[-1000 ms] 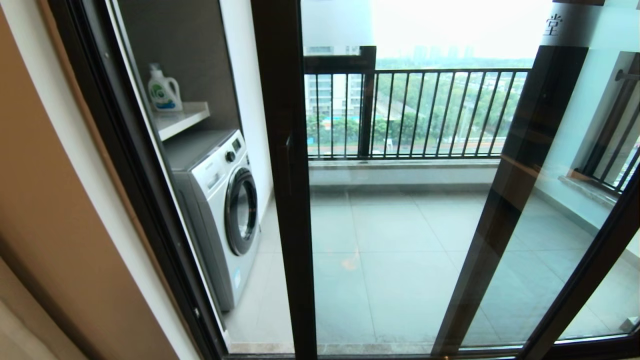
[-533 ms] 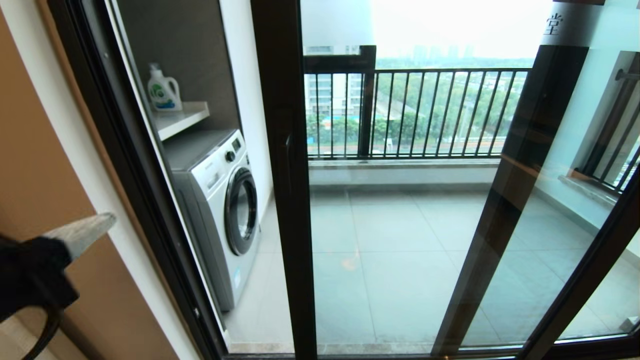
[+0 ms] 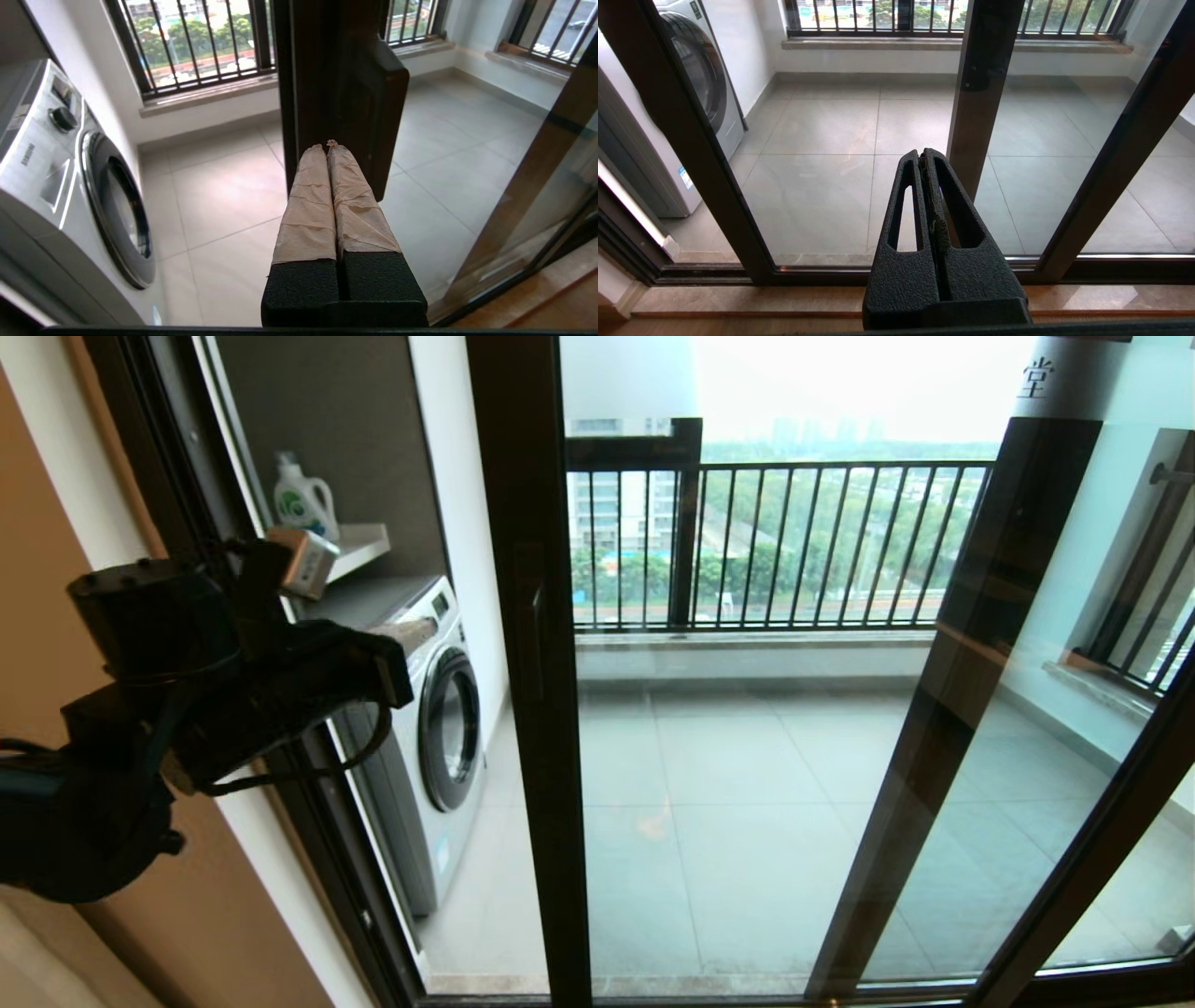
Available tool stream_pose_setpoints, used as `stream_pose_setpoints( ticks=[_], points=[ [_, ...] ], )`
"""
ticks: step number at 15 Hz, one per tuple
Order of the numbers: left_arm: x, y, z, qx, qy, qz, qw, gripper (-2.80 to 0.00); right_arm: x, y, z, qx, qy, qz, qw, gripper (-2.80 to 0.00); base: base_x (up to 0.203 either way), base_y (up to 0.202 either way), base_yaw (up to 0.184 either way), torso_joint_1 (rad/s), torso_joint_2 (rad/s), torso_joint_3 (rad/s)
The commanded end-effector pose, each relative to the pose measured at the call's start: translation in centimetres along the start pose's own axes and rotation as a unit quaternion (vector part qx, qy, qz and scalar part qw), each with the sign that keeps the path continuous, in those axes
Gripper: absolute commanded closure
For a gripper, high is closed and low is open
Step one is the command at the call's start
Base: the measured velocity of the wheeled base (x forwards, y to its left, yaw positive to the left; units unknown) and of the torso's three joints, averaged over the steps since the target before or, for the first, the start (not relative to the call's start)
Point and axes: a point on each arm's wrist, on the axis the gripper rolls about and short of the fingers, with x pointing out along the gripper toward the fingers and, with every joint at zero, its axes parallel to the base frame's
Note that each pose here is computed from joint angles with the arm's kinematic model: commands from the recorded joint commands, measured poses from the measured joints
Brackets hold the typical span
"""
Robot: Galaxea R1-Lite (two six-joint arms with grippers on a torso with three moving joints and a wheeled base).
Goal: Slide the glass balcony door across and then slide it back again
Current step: Close the slid door
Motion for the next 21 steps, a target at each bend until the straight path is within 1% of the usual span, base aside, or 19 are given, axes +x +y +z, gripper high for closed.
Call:
stream_pose_setpoints(
  ticks=[1, 3, 4, 6, 8, 9, 10, 11, 13, 16, 17, 19, 20, 21],
  points=[
    [1.6, -1.4, -0.4, -0.003, 0.009, -0.019, 0.9998, 0.0, 0.0, 0.0, 0.0, 0.0, 0.001, 0.0, 1.0, 0.0, 0.0, 0.0, 0.0, 0.0, 0.0, 0.0],
    [2.0, -2.7, 0.1, -0.003, 0.009, -0.035, 0.9993, 0.0, 0.0, 0.0, 0.0, 0.0, 0.001, 0.0, 1.0, 0.0, 0.0, 0.0, 0.0, 0.0, 0.0, 0.0],
    [2.3, -3.4, 0.3, -0.004, 0.01, -0.033, 0.9994, 0.0, 0.0, 0.0, 0.0, 0.0, 0.001, 0.0, 1.0, 0.0, 0.0, 0.0, 0.0, 0.0, 0.0, 0.0],
    [3.7, -4.9, 0.4, -0.004, 0.011, -0.013, 0.9998, 0.0, 0.0, 0.0, 0.0, 0.0, 0.001, 0.0, 1.0, 0.0, 0.0, 0.0, 0.0, 0.0, 0.0, 0.0],
    [4.2, -6.5, 0.9, -0.003, 0.004, -0.028, 0.9996, 0.0, 0.0, 0.0, 0.0, 0.0, 0.001, 0.0, 1.0, 0.0, 0.0, 0.0, 0.0, 0.0, 0.0, 0.0],
    [4.3, -7.2, 1.1, -0.004, 0.005, -0.036, 0.9993, 0.0, 0.0, 0.0, 0.0, 0.0, 0.001, 0.0, 1.0, 0.0, 0.0, 0.0, 0.0, 0.0, 0.0, 0.0],
    [4.3, -8.1, 1.3, -0.005, 0.015, -0.044, 0.9989, 0.0, 0.0, 0.0, 0.0, 0.0, 0.001, 0.0, 1.0, 0.0, 0.0, 0.0, 0.0, 0.0, 0.0, 0.0],
    [4.5, -8.9, 1.7, -0.006, 0.018, -0.043, 0.9989, 0.0, 0.0, 0.0, 0.0, 0.0, 0.001, 0.0, 1.0, 0.0, 0.0, 0.0, 0.0, 0.0, 0.0, 0.0],
    [5.6, -9.5, 1.4, -0.006, 0.02, -0.037, 0.9991, 0.0, 0.0, 0.0, 0.0, 0.0, 0.001, 0.0, 1.0, 0.0, 0.0, 0.0, 0.0, 0.0, 0.0, 0.0],
    [6.9, -10.5, 0.9, -0.006, 0.022, -0.04, 0.9989, 0.0, 0.0, 0.0, 0.0, 0.0, 0.001, 0.0, 1.0, 0.0, 0.0, 0.0, 0.0, 0.0, 0.0, 0.0],
    [7.7, -11.0, 0.4, -0.006, 0.025, -0.029, 0.9993, 0.0, 0.0, 0.0, 0.0, 0.0, 0.001, 0.0, 1.0, 0.0, 0.0, 0.0, 0.0, 0.0, 0.0, 0.0],
    [9.8, -12.2, -0.3, -0.005, 0.022, 0.02, 0.9996, 0.0, 0.0, 0.0, 0.0, 0.0, 0.001, 0.0, 1.0, 0.0, 0.0, 0.0, 0.0, 0.0, 0.0, 0.0],
    [10.5, -13.1, -0.4, -0.006, 0.017, 0.029, 0.9994, 0.0, 0.0, 0.0, 0.0, 0.0, 0.001, 0.0, 1.0, 0.0, 0.0, 0.0, 0.0, 0.0, 0.0, 0.0],
    [10.5, -13.7, -0.4, -0.006, 0.016, 0.027, 0.9995, 0.0, 0.0, 0.0, 0.0, 0.0, 0.001, 0.0, 1.0, 0.0, 0.0, 0.0, 0.0, 0.0, 0.0, 0.0]
  ],
)
